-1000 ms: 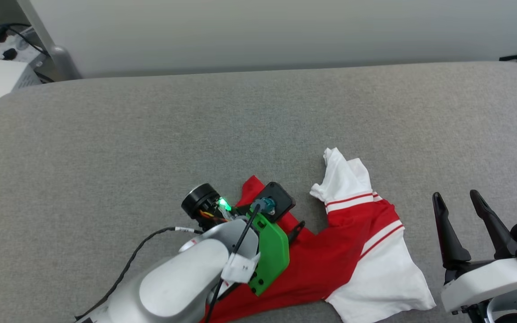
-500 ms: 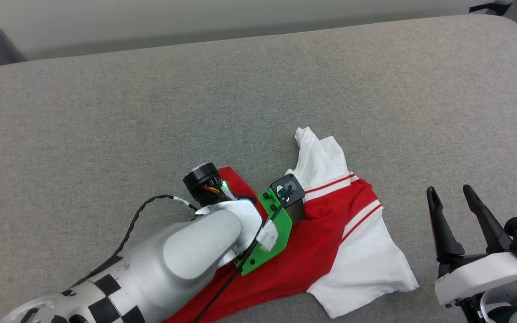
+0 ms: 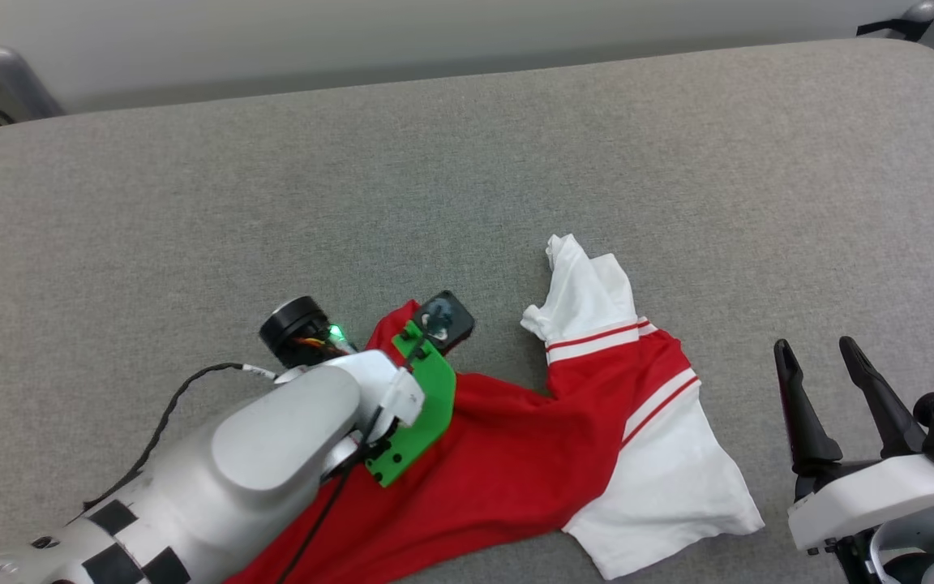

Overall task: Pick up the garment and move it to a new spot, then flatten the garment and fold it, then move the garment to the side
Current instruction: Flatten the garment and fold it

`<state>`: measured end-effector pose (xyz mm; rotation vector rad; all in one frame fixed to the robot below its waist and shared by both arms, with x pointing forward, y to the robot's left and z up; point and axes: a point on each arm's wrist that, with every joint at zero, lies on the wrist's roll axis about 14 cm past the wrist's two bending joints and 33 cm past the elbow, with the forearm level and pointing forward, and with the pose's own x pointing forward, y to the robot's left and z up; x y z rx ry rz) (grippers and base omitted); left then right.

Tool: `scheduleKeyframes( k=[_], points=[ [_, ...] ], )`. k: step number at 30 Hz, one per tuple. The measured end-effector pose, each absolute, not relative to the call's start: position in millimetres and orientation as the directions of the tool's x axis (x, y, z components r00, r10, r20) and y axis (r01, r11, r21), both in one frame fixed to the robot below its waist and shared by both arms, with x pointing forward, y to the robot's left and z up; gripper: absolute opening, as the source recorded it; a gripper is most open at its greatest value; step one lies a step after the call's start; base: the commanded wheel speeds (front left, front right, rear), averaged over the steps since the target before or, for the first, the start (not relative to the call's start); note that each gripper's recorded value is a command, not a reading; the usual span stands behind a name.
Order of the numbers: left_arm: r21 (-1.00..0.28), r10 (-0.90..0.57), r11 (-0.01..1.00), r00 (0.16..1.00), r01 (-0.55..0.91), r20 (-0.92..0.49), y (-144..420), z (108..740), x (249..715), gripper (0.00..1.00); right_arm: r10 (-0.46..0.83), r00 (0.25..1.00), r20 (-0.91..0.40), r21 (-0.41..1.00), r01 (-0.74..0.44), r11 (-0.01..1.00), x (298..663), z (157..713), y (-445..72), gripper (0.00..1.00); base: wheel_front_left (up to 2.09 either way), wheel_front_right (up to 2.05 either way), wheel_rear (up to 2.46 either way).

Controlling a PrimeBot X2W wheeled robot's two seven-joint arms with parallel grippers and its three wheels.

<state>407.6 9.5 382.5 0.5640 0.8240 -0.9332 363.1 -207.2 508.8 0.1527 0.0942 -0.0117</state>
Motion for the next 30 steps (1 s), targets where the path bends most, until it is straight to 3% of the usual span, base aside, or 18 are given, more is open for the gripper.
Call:
scheduleKeyframes(
  k=[6,14,21,30],
  points=[
    [0.037,-0.441,0.726,0.506,0.687,-0.741,55,392,415,0.0,0.016,0.998,-0.067,0.157,-0.005,0.988,361,519,-201,1.0,0.0,0.0,0.0],
    [-0.067,-0.286,0.938,0.646,0.341,-0.708,134,385,385,0.0,0.055,0.997,-0.053,0.165,-0.046,0.985,358,525,-189,1.0,0.0,0.0,0.0],
    [-0.151,-0.18,0.983,0.66,0.101,-0.729,171,369,329,0.0,0.091,0.995,-0.03,0.163,-0.085,0.983,359,534,-178,1.0,0.0,0.0,0.0],
    [-0.222,-0.119,0.97,0.609,-0.097,-0.784,184,349,254,0.0,0.125,0.992,0.0,0.15,-0.124,0.981,351,548,-168,1.0,0.0,0.0,0.0]
  ],
)
